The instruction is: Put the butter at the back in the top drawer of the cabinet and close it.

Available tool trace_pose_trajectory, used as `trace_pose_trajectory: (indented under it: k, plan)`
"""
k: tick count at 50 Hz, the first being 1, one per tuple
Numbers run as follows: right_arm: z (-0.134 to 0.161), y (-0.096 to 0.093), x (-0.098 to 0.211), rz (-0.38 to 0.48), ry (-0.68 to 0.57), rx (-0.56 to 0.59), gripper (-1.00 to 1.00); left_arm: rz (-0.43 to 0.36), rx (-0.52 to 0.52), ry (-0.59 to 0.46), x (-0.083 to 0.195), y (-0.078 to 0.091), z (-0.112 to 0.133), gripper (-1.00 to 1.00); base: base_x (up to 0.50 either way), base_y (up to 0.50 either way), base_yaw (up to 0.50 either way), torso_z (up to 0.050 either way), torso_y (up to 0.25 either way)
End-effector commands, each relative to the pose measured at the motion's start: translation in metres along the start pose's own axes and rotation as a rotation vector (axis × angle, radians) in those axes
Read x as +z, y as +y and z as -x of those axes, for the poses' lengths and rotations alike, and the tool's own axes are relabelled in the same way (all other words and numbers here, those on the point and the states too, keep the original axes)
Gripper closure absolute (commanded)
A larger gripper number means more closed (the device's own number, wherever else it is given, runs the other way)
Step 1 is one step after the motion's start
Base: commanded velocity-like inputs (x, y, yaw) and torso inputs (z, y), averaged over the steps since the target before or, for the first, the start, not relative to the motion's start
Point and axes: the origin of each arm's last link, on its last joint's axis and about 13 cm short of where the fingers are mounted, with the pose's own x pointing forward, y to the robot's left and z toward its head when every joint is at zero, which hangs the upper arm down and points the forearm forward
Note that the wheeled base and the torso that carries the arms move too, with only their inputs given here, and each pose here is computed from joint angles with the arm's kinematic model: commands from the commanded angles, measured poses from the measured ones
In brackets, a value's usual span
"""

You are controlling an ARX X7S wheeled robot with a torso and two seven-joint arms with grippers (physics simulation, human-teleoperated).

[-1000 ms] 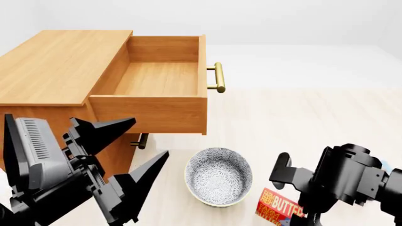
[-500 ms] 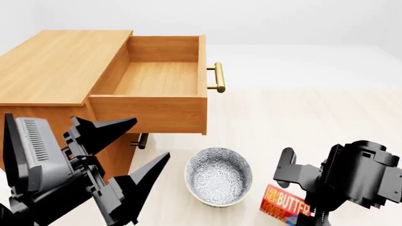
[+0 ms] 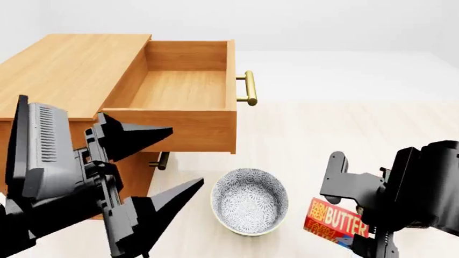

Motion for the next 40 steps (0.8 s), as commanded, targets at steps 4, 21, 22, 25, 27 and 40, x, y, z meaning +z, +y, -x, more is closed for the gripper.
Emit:
trace_pose_trajectory:
  k: [4, 21, 22, 25, 27, 40]
  plan:
    - [0.048, 0.005, 0.009, 0.03, 0.02, -0.116, 1.0, -0.03, -0.139, 0.123, 0.028, 0.015, -0.007, -1.0, 0.0, 0.0, 0.0, 0.0, 0.0]
    - [0.091, 0.012, 0.027, 0.097, 0.035, -0.165, 1.0, -0.07, -0.255, 0.296, 0.055, 0.026, -0.019, -1.0, 0.0, 0.0, 0.0, 0.0, 0.001]
    - [0.093, 0.013, 0.028, 0.103, 0.034, -0.167, 1.0, -0.07, -0.264, 0.304, 0.056, 0.027, -0.02, -1.0, 0.0, 0.0, 0.0, 0.0, 0.0]
    - [0.097, 0.015, 0.031, 0.117, 0.034, -0.175, 1.0, -0.072, -0.279, 0.327, 0.059, 0.029, -0.022, -1.0, 0.0, 0.0, 0.0, 0.0, 0.0]
    - [0.101, 0.017, 0.033, 0.128, 0.033, -0.181, 1.0, -0.077, -0.287, 0.345, 0.061, 0.028, -0.023, -1.0, 0.0, 0.0, 0.0, 0.0, 0.0]
    - [0.114, 0.025, 0.051, 0.199, 0.018, -0.199, 1.0, -0.09, -0.324, 0.395, 0.073, 0.028, -0.032, -1.0, 0.0, 0.0, 0.0, 0.001, 0.001]
